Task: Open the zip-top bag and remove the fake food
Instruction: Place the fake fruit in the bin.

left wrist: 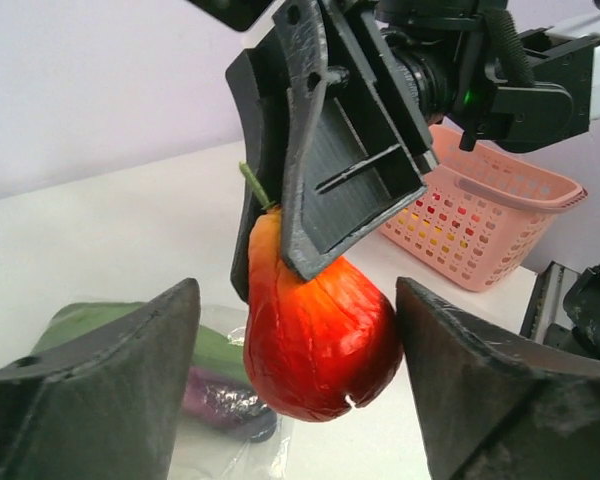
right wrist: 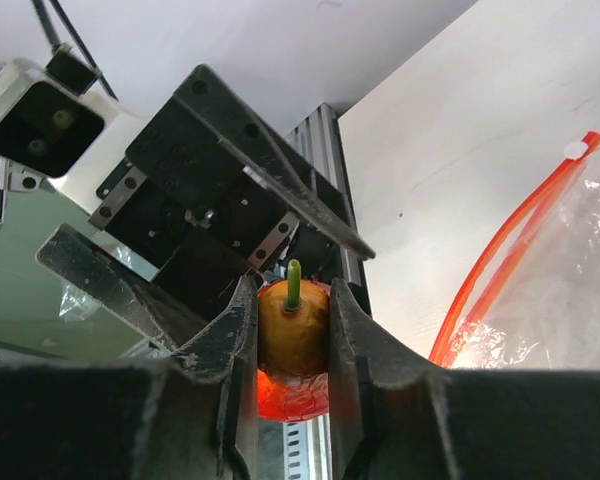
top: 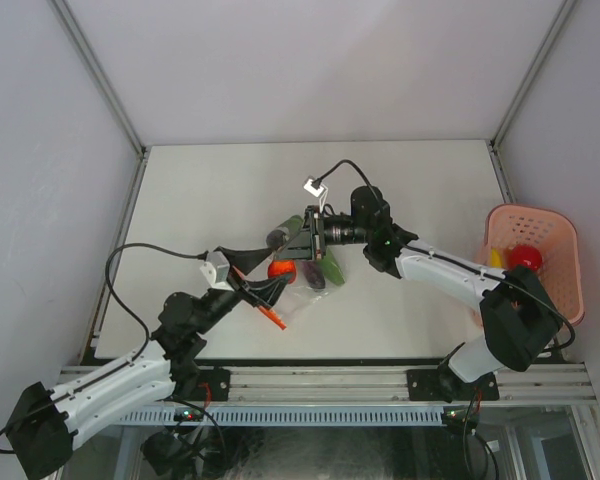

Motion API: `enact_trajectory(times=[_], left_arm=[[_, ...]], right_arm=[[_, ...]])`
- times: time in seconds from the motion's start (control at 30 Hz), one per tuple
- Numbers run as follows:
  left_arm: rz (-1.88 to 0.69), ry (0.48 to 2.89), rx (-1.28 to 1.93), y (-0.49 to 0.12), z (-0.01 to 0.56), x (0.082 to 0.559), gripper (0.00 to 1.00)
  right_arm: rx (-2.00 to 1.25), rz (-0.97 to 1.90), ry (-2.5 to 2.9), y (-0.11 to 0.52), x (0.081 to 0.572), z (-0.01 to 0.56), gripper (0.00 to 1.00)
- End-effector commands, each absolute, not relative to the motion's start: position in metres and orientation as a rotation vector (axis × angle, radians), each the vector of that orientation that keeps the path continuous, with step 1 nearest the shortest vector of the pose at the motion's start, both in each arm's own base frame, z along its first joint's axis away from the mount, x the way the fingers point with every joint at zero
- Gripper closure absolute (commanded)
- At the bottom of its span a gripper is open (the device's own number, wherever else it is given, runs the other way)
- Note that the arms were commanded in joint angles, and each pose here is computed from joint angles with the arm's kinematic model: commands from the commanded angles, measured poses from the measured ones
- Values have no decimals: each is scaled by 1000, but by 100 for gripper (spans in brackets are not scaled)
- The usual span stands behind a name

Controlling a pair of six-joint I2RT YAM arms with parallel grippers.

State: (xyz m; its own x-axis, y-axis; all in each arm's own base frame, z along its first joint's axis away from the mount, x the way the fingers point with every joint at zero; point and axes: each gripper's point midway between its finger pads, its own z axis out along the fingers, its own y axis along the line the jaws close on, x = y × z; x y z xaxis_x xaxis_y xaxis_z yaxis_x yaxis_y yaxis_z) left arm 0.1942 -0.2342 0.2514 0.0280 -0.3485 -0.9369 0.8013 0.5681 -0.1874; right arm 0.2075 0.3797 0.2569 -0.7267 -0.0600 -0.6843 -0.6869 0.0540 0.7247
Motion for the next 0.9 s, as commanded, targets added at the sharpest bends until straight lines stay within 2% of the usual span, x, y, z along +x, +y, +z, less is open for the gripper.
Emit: enact_trajectory(times=[0.0,0.07,0.1,0.57,0.87], left_arm=[[-916,1291,362,-225,249,204,13],[-921,1291,340,-222,247,203,2],[-926,1284,325,-219,249,201,0],[-1114,1454,173,-208,242,176,0],[-1005,1633,21,-188,214,186,1]], right_arm=[[-795,1779,1782,380,199,280,100],[-791,1769,1777,378,202,281,100],[-789,1763,1774,376,204,281,100],[-780,1606,1699,342,244,287,100],[-827,1501,1622,307,264,303,100]])
